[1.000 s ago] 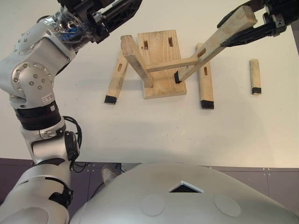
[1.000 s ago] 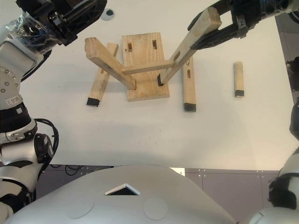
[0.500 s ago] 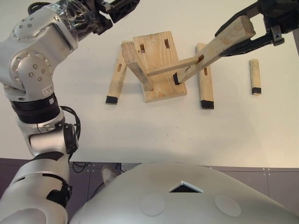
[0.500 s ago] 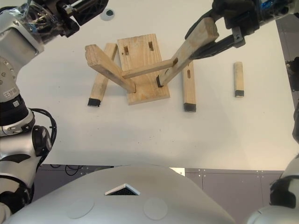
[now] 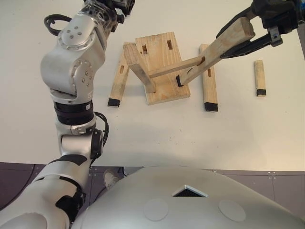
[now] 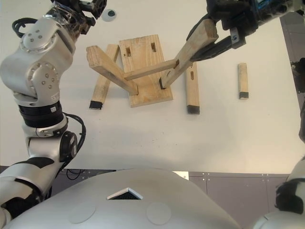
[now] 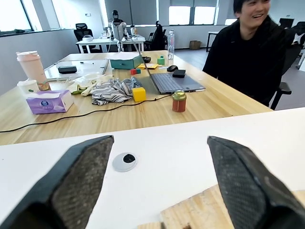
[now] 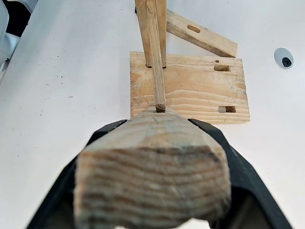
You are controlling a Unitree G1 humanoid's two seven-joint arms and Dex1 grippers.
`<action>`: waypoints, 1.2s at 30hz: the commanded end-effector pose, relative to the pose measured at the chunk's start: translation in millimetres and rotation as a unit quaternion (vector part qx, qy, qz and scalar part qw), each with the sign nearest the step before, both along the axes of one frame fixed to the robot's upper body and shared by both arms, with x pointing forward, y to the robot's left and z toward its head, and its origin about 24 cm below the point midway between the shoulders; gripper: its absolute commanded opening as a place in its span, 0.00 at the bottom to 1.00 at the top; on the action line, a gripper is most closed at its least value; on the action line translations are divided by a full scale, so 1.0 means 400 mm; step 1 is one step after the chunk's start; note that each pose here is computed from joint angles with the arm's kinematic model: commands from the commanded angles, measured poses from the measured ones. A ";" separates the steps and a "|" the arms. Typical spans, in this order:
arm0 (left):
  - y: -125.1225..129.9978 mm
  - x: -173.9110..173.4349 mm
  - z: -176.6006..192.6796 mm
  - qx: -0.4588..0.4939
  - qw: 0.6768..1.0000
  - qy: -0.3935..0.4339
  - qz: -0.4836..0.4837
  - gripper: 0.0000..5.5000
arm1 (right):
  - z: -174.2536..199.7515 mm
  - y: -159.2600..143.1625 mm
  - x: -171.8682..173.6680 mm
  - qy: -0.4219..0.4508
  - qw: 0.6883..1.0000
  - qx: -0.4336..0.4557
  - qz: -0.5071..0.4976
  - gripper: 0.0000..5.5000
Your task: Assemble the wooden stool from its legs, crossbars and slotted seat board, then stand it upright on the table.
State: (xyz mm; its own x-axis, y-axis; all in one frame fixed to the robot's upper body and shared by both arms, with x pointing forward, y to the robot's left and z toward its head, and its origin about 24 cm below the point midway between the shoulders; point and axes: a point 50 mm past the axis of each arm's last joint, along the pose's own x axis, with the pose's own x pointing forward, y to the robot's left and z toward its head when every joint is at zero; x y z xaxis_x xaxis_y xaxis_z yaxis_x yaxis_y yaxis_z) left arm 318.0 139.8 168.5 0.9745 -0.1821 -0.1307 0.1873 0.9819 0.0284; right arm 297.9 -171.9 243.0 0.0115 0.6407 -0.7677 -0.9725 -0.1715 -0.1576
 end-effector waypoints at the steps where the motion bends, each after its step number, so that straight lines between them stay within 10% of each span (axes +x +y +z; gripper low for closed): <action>1: -0.004 0.008 -0.048 -0.006 0.999 0.032 0.018 0.66 | -0.037 0.031 -0.011 0.047 0.998 -0.025 0.038 0.37; 23: -0.104 0.025 -0.131 -0.016 0.998 0.069 0.001 0.66 | -0.028 0.131 -0.040 0.031 0.988 -0.054 0.140 0.37; 32: 0.040 0.047 -0.062 0.032 0.997 -0.003 0.072 0.66 | -0.037 0.112 -0.031 0.041 0.994 -0.047 0.094 0.37; 36: 0.118 -0.033 -0.081 0.200 0.979 0.049 -0.012 0.59 | -0.031 0.113 -0.039 0.051 0.994 -0.046 0.081 0.37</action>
